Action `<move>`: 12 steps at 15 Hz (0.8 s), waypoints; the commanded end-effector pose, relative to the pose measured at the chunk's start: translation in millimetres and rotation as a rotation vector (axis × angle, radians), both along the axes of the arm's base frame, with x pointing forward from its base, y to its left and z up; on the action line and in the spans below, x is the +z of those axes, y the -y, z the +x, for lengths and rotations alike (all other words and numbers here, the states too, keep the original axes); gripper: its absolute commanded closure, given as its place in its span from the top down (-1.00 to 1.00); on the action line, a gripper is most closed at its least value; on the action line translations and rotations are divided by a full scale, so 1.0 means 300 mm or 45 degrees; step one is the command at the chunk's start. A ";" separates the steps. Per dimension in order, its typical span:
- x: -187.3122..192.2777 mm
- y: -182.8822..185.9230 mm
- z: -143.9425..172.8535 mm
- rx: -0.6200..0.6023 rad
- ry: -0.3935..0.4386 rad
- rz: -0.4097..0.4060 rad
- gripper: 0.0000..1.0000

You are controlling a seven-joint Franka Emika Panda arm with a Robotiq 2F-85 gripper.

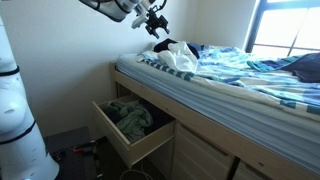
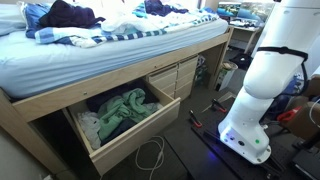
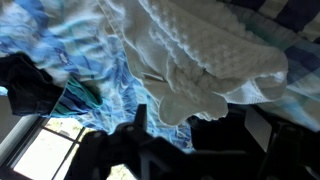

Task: Put the edge of the white towel on the bed

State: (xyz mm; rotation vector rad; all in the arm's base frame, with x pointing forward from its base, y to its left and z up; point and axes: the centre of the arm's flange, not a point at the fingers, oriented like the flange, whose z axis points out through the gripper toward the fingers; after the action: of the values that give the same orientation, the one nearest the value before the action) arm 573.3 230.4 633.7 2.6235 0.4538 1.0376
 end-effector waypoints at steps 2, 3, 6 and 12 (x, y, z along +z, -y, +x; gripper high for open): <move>-0.005 0.080 -0.154 -0.028 -0.097 -0.083 1.00; -0.014 0.091 -0.174 -0.034 -0.121 -0.106 1.00; -0.046 0.095 -0.209 0.015 -0.213 -0.185 1.00; -0.148 0.078 -0.284 0.338 -0.368 -0.390 1.00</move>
State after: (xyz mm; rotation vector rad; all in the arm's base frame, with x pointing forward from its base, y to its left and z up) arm 511.2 214.2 594.8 2.5397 0.7974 0.6214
